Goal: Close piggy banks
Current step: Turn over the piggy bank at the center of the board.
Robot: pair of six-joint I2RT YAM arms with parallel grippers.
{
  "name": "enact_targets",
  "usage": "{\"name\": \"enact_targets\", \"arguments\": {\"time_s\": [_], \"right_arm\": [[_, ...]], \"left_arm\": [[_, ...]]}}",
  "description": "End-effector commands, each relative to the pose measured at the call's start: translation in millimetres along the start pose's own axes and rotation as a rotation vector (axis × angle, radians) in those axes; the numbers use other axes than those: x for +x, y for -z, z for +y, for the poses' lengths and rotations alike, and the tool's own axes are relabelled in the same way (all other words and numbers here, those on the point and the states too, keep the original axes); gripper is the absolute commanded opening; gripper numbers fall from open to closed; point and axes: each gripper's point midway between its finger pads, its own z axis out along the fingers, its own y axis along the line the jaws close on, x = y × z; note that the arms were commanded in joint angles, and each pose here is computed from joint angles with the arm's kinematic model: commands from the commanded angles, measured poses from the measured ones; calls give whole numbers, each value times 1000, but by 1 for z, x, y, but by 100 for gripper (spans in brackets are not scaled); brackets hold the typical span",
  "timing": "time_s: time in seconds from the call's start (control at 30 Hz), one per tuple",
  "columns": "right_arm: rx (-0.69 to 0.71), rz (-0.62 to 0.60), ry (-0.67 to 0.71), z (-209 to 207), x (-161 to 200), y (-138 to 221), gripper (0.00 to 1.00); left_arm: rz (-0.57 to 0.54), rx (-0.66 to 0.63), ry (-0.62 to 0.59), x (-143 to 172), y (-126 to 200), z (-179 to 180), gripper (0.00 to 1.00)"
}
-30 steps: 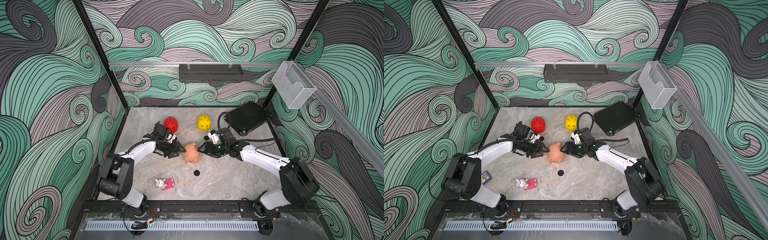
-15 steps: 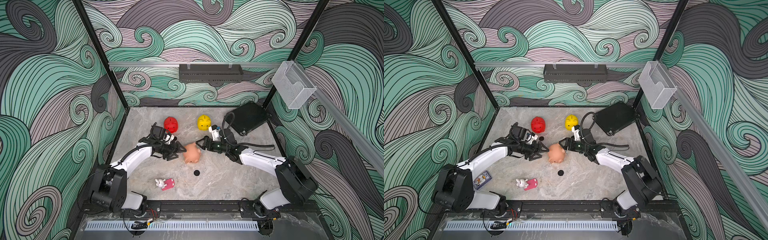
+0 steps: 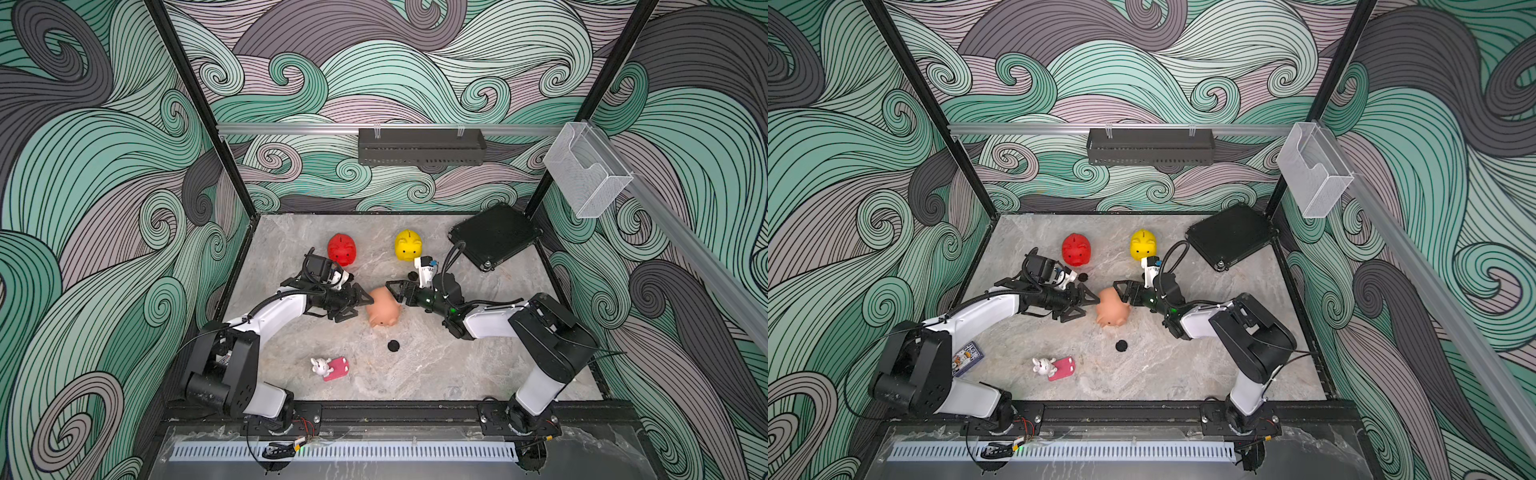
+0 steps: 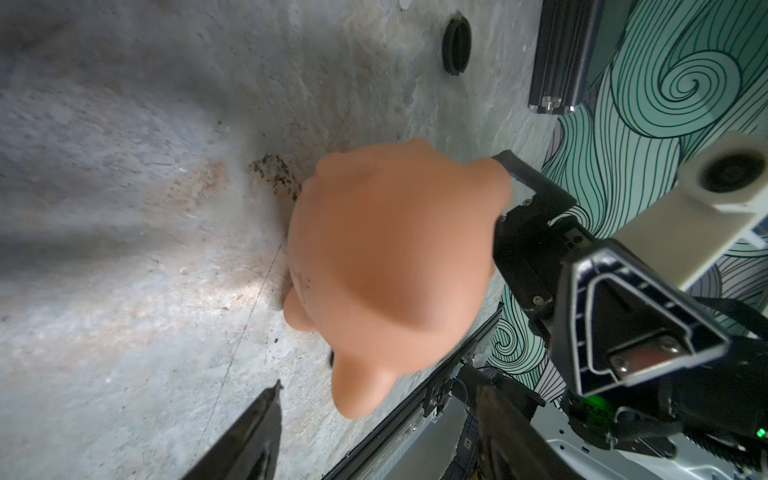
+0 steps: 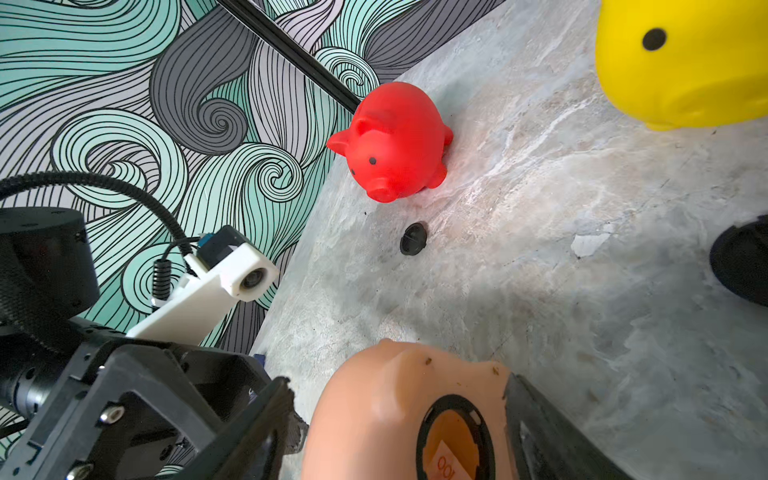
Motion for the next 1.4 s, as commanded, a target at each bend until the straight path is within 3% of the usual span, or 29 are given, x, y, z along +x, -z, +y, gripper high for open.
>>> {"name": "enact_targets", "arguments": {"time_s": [0.0,0.67,1.37], "right_arm": [[-52,-98,7,10,-16,-3,82],[-87,-102,-101,20,12,-12,80],[-117,-58,-126,47,5,-18,74]], "left_arm": [[-34,5,-25,-13,-2,-1,73],[-32,0,-8,-19,-15,8,70],[10,-44,11,-8,-31,23,60]]}}
